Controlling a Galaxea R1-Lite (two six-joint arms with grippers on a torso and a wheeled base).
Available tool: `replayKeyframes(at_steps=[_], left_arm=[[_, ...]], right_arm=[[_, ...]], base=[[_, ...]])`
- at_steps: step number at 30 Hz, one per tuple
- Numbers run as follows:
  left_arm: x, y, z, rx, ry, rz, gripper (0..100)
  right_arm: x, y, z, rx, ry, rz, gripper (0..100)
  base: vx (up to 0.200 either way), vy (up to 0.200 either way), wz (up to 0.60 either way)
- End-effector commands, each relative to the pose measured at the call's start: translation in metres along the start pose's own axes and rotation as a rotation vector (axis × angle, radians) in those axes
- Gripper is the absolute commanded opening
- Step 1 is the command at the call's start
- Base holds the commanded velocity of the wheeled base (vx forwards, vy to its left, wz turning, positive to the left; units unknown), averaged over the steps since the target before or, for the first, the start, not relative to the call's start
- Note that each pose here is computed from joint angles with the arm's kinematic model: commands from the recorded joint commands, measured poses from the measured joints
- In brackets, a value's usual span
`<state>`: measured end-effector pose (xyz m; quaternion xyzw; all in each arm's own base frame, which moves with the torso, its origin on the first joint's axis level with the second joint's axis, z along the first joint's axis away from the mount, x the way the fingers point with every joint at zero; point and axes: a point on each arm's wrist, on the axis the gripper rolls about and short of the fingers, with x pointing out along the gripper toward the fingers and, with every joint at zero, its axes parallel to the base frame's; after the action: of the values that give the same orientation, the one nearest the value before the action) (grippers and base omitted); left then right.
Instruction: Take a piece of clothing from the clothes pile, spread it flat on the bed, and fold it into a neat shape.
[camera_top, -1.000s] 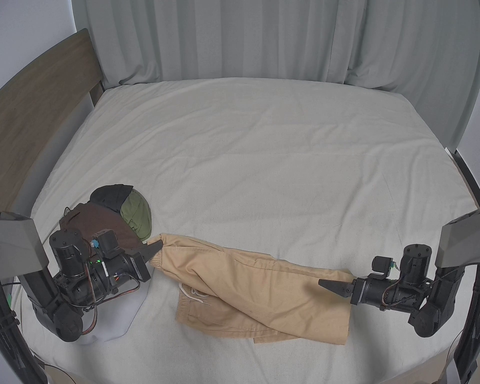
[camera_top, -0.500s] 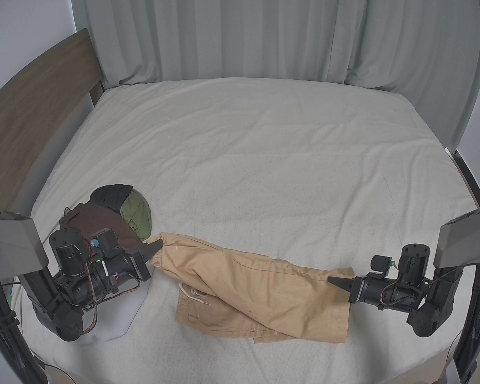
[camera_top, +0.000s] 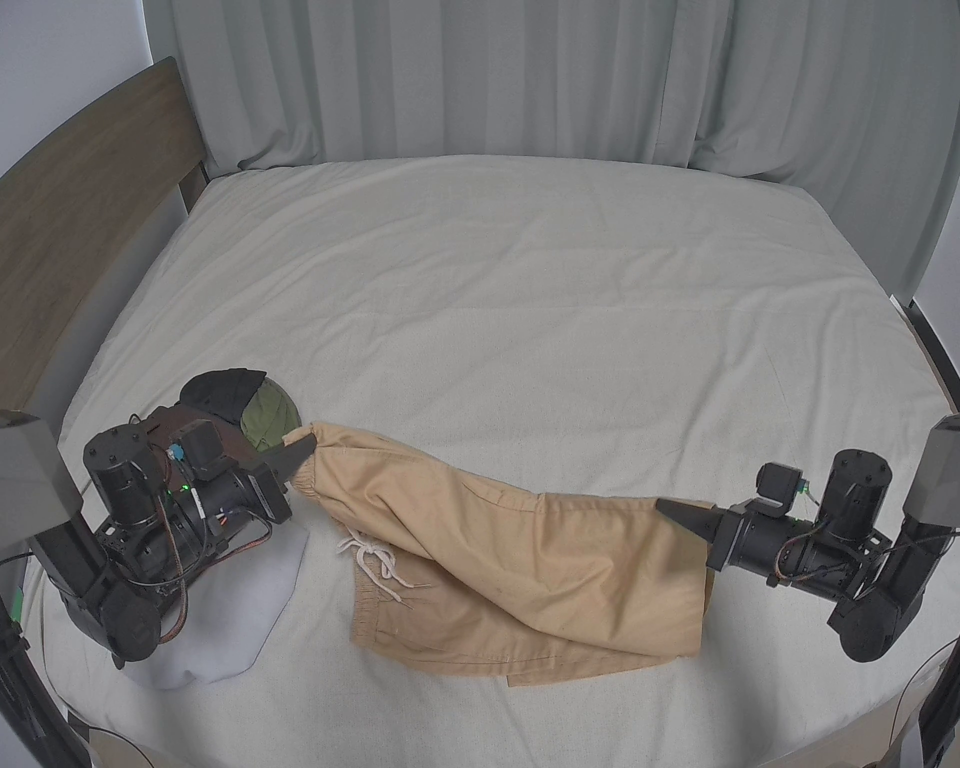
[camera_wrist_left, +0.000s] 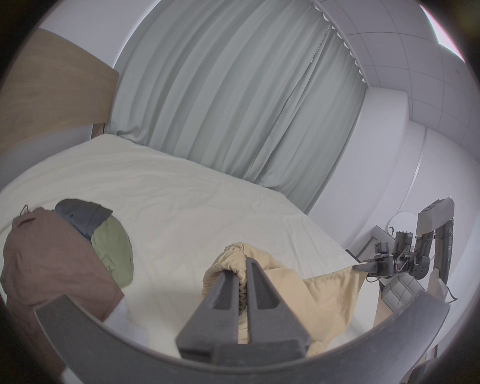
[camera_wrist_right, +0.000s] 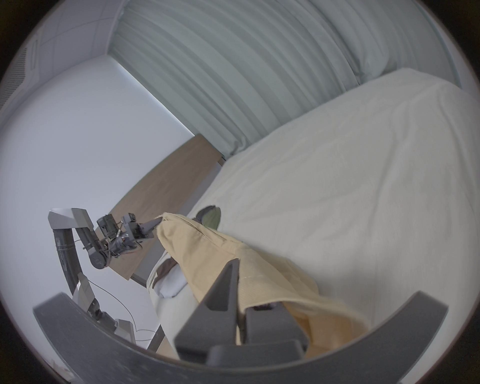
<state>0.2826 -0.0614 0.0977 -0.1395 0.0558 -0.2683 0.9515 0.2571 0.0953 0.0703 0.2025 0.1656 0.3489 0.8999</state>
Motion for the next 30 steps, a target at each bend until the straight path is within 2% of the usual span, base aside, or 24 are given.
replayKeyframes(at_steps=[1,6,16,30], left_arm=[[-0.002,0.000,0.015,0.021,-0.057,-0.005,0],[-0.011,0.002,0.026,0.036,-0.079,-0.034,0],[-0.012,0.004,0.026,0.035,-0.075,-0.044,0],[-0.006,0.006,0.031,0.042,-0.094,-0.050,0]], right_arm=[[-0.006,0.016,0.021,-0.048,-0.082,0.048,0],[0.002,0.017,0.033,-0.070,-0.129,0.070,0],[0.010,0.013,0.046,-0.093,-0.178,0.079,0],[0.007,0.003,0.064,-0.115,-0.245,0.047,0]], base=[[0.000,0.000,0.00],[0.000,0.000,0.00],[0.000,0.000,0.00],[0.000,0.000,0.00]])
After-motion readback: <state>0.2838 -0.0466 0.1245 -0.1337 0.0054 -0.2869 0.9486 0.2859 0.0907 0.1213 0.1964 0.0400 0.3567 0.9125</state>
